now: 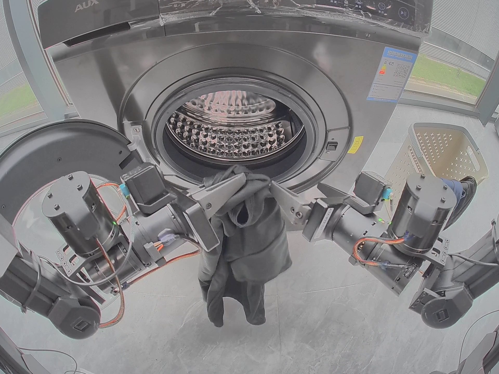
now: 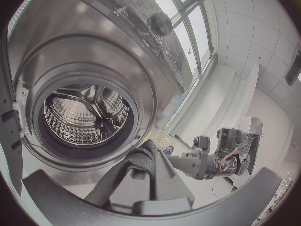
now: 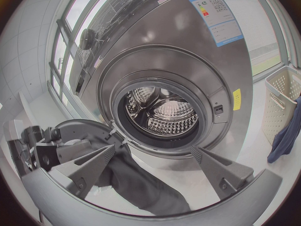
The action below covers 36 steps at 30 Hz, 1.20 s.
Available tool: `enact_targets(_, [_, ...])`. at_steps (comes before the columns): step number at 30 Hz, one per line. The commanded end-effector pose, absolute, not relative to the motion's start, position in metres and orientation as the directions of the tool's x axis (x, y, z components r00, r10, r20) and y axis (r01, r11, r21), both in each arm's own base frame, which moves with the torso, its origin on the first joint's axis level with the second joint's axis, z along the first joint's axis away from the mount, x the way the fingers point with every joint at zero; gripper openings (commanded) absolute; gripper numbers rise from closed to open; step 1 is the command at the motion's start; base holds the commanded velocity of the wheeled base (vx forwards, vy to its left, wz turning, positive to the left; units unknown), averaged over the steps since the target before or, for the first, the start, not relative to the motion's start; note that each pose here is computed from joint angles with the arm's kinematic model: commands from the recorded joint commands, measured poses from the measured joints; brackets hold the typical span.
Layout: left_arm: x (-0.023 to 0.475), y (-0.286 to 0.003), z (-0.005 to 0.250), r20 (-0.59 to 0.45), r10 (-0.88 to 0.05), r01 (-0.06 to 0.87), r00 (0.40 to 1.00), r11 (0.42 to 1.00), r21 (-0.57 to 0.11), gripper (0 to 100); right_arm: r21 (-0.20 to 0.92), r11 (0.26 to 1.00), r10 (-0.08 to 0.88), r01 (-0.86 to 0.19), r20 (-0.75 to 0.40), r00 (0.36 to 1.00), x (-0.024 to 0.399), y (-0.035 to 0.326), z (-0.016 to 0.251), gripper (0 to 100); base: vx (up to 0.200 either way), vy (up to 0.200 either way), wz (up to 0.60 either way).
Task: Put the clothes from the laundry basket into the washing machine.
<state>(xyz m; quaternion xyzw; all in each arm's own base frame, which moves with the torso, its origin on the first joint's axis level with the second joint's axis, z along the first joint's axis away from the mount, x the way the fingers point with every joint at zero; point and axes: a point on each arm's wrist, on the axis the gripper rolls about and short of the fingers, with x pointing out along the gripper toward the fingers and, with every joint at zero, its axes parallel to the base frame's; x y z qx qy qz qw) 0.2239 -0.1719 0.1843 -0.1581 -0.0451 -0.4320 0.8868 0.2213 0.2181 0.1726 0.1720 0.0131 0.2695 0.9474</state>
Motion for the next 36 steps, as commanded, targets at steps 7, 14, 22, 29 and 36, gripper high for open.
enact_targets(7, [0.225,-0.152,0.192,0.316,-0.695,0.764,0.645,0.594,-0.253,0,0.265,0.815,0.539,-0.516,-0.017,0.842,0.212,0.197,0.152,100,0.0,0.0,0.0])
enact_targets(14, [0.219,-0.151,0.203,0.355,-0.697,0.781,0.623,0.57,-0.253,0,0.235,0.811,0.559,-0.536,-0.038,0.828,0.219,0.2,0.144,100,0.0,0.0,0.0])
enact_targets(22, [0.218,-0.152,0.203,0.358,-0.702,0.787,0.616,0.563,-0.25,0,0.215,0.794,0.587,-0.568,-0.027,0.809,0.228,0.212,0.133,100,0.0,0.0,0.0])
enact_targets(29, [0.218,-0.152,0.203,0.356,-0.701,0.786,0.617,0.565,-0.251,0,0.199,0.762,0.628,-0.617,0.005,0.778,0.235,0.227,0.127,100,0.0,0.0,0.0])
enact_targets(36, [0.217,-0.152,0.202,0.351,-0.703,0.786,0.618,0.566,-0.251,0,0.177,0.735,0.661,-0.655,0.031,0.75,0.243,0.237,0.125,100,0.0,0.0,0.0])
